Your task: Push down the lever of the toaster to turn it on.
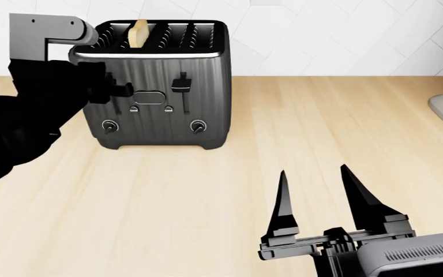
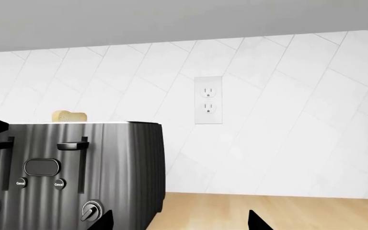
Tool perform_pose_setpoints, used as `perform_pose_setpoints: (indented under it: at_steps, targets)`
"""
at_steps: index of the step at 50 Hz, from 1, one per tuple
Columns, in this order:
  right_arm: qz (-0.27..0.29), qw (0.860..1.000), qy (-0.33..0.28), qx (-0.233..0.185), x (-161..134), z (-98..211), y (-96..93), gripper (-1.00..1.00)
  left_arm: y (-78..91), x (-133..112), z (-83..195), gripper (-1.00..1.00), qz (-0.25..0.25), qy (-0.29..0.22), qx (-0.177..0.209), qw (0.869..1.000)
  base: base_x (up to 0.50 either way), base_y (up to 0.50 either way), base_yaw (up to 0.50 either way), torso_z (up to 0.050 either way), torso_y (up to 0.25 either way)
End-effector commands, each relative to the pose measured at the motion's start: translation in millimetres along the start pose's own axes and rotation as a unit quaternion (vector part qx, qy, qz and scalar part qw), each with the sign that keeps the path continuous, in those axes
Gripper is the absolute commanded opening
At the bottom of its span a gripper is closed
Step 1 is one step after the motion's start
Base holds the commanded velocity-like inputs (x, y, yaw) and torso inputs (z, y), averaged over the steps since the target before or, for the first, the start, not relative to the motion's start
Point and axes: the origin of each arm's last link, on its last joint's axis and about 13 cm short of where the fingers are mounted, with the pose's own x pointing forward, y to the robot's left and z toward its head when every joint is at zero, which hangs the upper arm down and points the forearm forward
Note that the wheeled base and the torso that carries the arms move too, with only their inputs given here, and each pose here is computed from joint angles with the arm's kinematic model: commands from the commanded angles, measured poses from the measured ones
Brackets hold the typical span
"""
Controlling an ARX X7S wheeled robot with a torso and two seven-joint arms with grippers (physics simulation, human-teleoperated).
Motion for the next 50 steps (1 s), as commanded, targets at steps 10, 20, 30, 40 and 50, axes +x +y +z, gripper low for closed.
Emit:
perform_pose_setpoints:
  at_steps: [10, 20, 30, 40, 50]
  targets:
    - [0.000, 1.000, 0.000, 0.000, 0.0, 0.1, 0.0, 1.00, -1.9, 3.0, -7.5, -1.00, -0.009, 0.008, 0.000, 1.000, 0.00, 0.00, 0.00, 0.000, 0.000]
    - [0.001, 1.000, 0.000, 0.000, 0.2, -0.1, -0.2, 1.00, 0.3, 8.0, -21.5, -1.00, -0.007, 0.022, -0.005, 1.000, 0.00, 0.00, 0.00, 0.000, 0.000]
    - [0.001, 1.000, 0.000, 0.000, 0.5, -0.2, 0.2, 1.00, 4.9, 9.5, -33.4, -1.00, -0.002, 0.032, -0.012, 0.999, 0.00, 0.00, 0.00, 0.000, 0.000]
    - [0.001, 1.000, 0.000, 0.000, 0.2, 0.0, 0.2, 1.00, 9.5, 8.2, -46.3, -1.00, 0.003, 0.042, -0.019, 0.999, 0.00, 0.00, 0.00, 0.000, 0.000]
    - [0.002, 1.000, 0.000, -0.001, 0.0, -0.4, 0.8, 1.00, 11.1, 2.4, -62.2, -1.00, -0.002, 0.056, -0.022, 0.998, 0.00, 0.00, 0.00, 0.000, 0.000]
